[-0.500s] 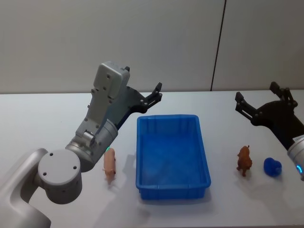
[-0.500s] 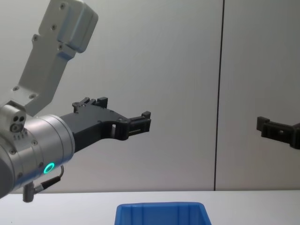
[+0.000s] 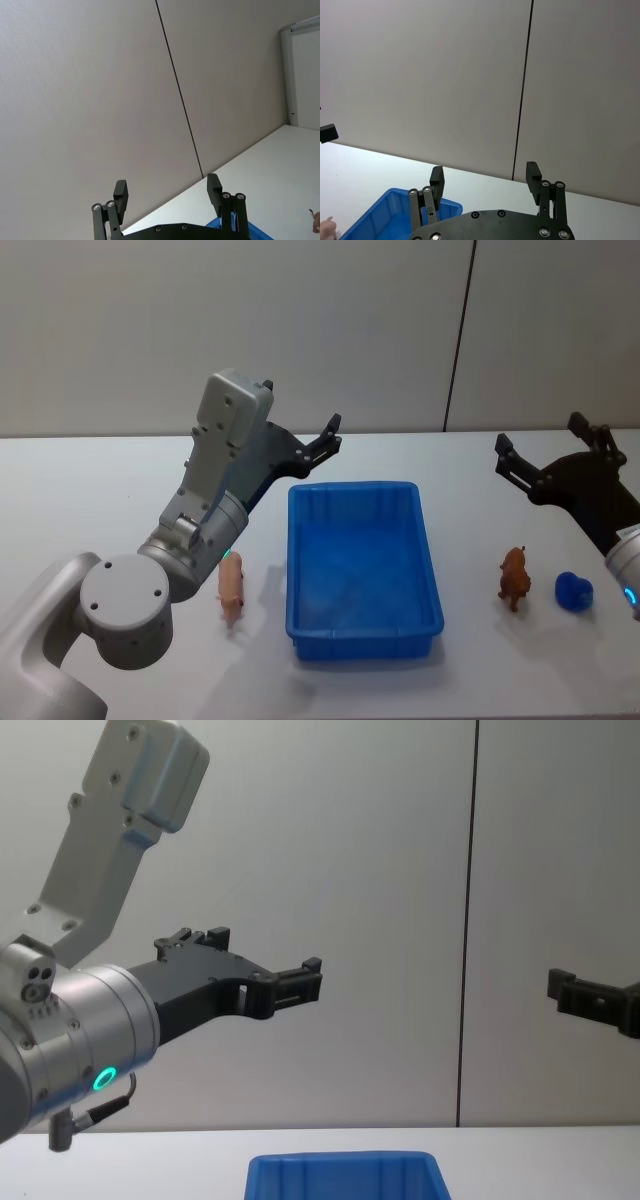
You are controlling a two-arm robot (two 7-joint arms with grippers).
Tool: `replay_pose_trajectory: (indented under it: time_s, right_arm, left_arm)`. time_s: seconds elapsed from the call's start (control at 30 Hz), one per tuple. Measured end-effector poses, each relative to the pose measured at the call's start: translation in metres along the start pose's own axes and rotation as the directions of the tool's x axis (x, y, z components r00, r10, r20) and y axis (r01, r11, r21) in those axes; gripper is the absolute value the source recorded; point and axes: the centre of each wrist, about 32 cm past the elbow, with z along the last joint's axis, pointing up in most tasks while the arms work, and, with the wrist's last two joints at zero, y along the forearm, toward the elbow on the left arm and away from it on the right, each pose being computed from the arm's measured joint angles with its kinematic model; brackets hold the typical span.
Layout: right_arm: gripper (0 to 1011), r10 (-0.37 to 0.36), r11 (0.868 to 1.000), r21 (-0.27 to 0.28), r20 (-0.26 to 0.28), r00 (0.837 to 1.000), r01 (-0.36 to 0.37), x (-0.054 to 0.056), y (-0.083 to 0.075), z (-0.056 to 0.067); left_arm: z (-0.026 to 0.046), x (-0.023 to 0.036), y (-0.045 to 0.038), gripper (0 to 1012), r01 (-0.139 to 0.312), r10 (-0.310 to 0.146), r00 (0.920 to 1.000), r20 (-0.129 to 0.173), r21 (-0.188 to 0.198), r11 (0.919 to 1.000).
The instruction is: Pick up the two dolls from the table and place them into the box.
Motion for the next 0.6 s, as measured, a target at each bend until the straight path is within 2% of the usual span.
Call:
replay_pose_trajectory:
  time_s: [0.6]
  right_arm:
    - [1001,0.000,1.000,0.000,0.000,1.000,0.000,0.0000,0.0000,0.0000]
  left_arm:
    - [0.0000,0.0000,0.0000,1001,0.000,0.000,1.0000,0.000,0.000,1.0000]
